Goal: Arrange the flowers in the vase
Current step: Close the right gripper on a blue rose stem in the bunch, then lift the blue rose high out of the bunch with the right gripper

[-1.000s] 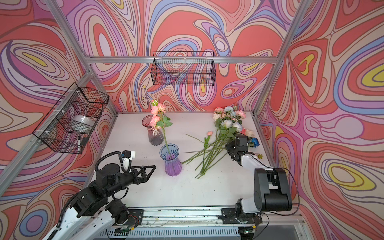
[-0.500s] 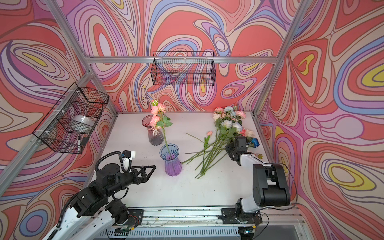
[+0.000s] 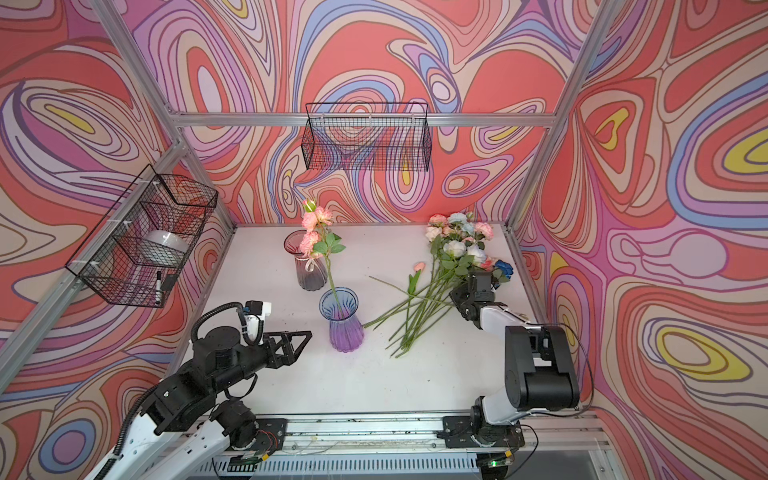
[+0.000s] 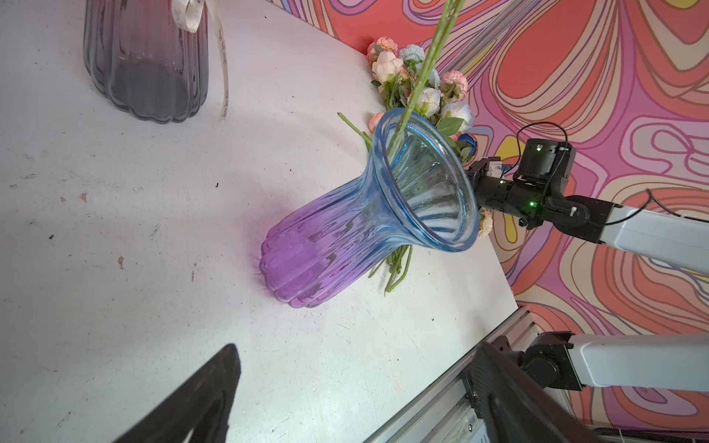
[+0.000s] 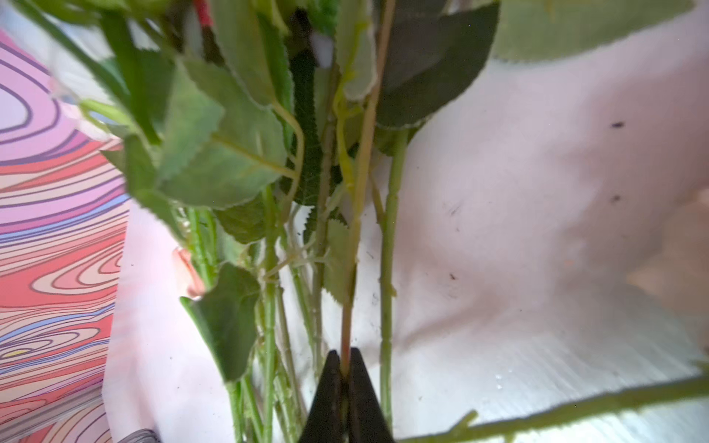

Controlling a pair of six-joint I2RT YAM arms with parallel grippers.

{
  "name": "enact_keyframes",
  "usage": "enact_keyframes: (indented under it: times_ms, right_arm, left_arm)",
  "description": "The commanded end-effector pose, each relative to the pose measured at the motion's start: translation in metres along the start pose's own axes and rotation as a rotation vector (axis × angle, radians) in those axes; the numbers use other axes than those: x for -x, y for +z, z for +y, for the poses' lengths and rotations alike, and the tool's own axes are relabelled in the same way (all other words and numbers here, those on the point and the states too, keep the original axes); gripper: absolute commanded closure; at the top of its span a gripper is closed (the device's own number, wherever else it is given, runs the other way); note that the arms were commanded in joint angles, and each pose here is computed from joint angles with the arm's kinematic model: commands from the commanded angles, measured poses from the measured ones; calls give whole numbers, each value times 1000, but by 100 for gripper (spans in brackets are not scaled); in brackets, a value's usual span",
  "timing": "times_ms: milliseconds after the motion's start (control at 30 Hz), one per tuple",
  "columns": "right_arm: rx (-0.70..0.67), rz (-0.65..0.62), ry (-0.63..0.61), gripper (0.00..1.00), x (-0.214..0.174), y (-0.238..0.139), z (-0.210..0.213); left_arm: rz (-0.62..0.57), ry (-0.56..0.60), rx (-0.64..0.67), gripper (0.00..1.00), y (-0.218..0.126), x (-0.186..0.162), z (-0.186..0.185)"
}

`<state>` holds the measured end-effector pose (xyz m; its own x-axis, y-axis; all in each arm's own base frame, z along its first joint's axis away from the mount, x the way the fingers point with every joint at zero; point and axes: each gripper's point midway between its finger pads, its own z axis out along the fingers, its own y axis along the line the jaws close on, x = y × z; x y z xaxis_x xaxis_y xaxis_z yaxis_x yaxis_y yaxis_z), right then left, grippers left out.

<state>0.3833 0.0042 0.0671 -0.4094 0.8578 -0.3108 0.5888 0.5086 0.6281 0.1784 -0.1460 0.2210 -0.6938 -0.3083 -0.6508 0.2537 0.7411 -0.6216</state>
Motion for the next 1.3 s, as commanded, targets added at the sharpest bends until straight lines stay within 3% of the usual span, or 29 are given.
enact_keyframes:
  times_ms: [0,267,433,700,967,1267]
  right_arm:
    - [56,-51,-38,100,13,-27,20]
    - [195,-73,-112,100,13,-99,53]
    - [423,-60,-264,100,7,-159,106]
    - [791,-130,-496,100,5,-286,211]
    - [977,-175,-810,100,-76,-348,326]
    - [1102,-304,-946,100,-135,-380,407]
  left_arm:
    - [-10,-9,6,4,0,2,1]
    - [-19,-5,-2,4,-4,6,-3]
    - [-23,1,-5,4,-7,9,-6]
    - [-42,16,-1,4,-13,17,-10]
    - [-54,15,4,4,-17,22,-12]
    - [-66,9,9,4,-25,23,-12]
